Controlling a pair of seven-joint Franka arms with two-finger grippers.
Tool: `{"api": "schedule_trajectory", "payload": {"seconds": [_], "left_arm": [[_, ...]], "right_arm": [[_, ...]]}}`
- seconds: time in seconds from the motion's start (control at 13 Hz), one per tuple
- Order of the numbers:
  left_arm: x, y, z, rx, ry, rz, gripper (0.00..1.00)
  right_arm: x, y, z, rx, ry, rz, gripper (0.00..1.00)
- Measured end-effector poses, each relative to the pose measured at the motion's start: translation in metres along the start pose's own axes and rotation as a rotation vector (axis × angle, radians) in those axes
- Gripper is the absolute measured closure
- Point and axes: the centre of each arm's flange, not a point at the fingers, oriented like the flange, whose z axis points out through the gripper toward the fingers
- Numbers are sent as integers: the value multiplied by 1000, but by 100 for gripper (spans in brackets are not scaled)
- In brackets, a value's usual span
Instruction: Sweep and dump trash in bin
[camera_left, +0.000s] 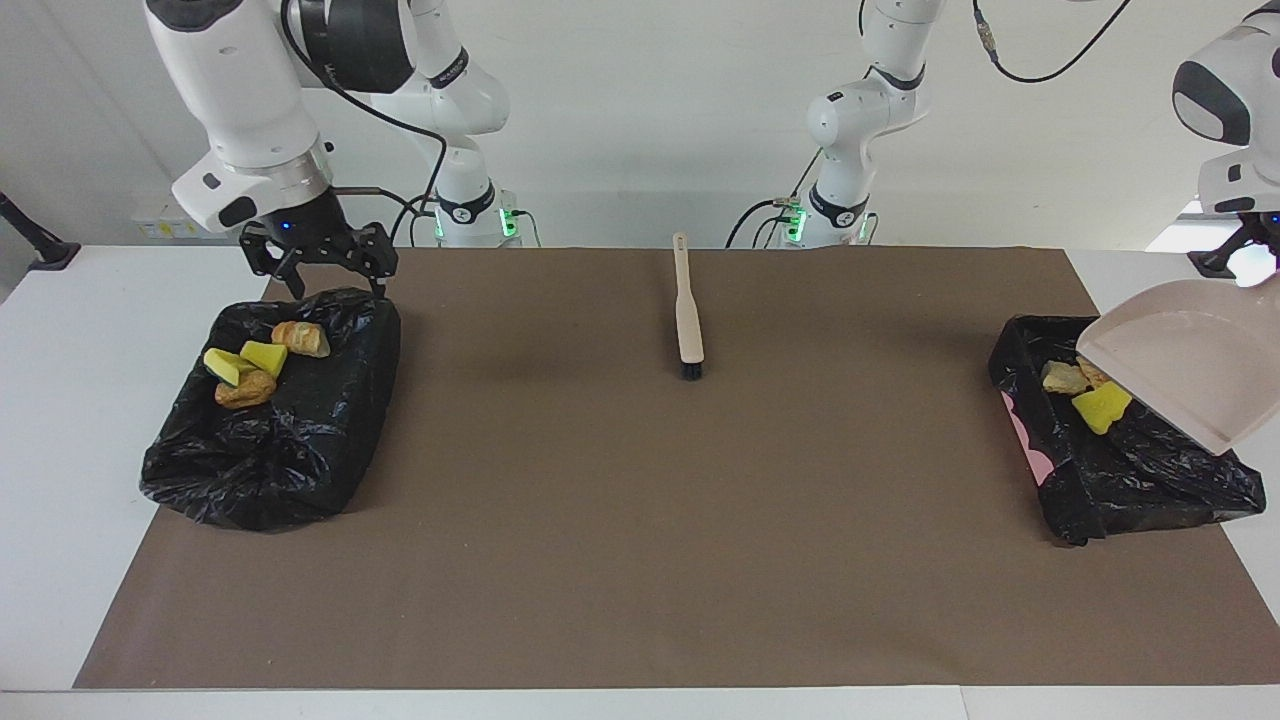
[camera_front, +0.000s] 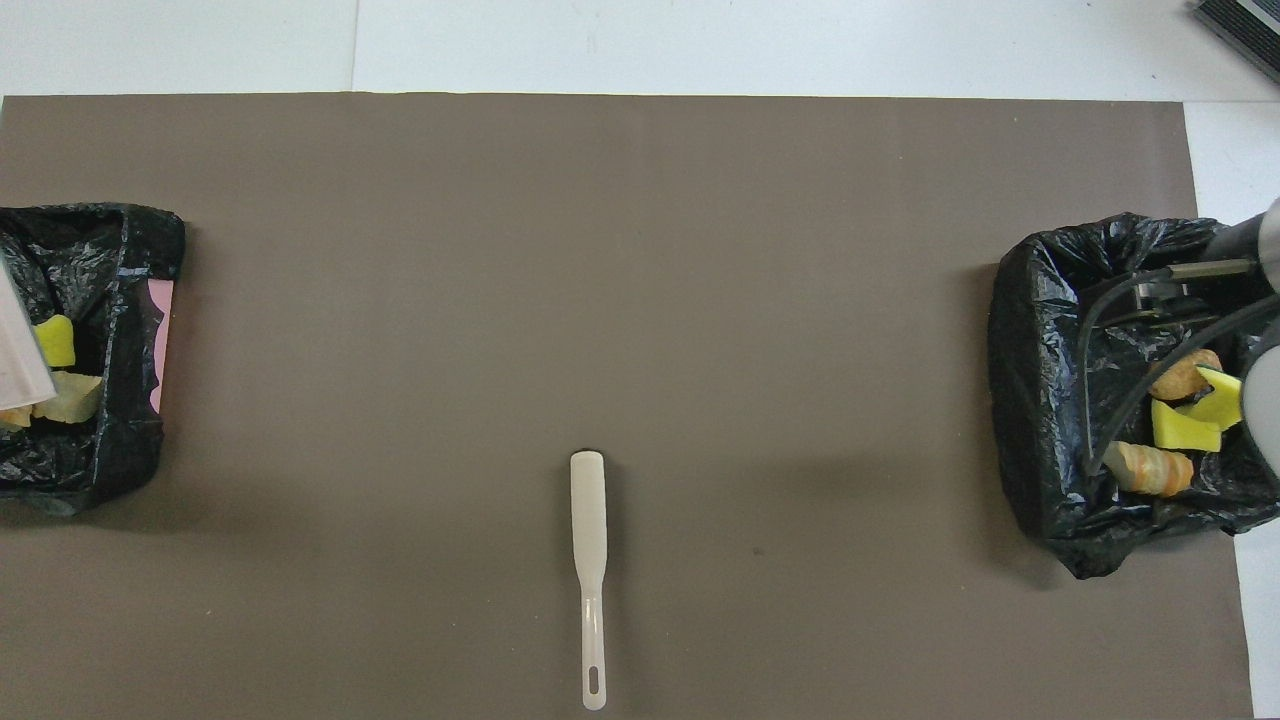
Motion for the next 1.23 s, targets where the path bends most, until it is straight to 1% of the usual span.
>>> {"api": "schedule_trajectory", "payload": {"seconds": [0.08, 0.15, 0.23, 0.31, 0.46, 0.54, 0.69, 0.92, 1.23], "left_arm": [[9, 4, 2, -35, 70, -46, 69], [20, 7, 2, -66, 121, -104, 69], [39, 10, -3, -96, 155, -171, 69], [68, 15, -10, -120, 179, -238, 69], [139, 31, -31, -169, 220, -363, 69], [175, 43, -41, -204, 241, -428, 69], [231, 64, -54, -269, 264, -558, 69], [307, 93, -84, -361, 330, -727, 69], [423, 139, -111, -411, 386, -924, 69]], "right_arm": [[-4, 2, -5, 3, 1, 10, 0], [-6, 1, -9, 3, 6, 10, 0], [-8, 1, -11, 3, 7, 3, 0], [-10, 1, -11, 4, 1, -14, 0], [-13, 1, -13, 4, -7, -26, 0], [-16, 1, -15, 5, -6, -26, 0], [-21, -2, -17, 10, -4, -30, 0], [-22, -7, -17, 11, -4, -39, 0], [-22, -6, -16, 11, -5, -38, 0]]}}
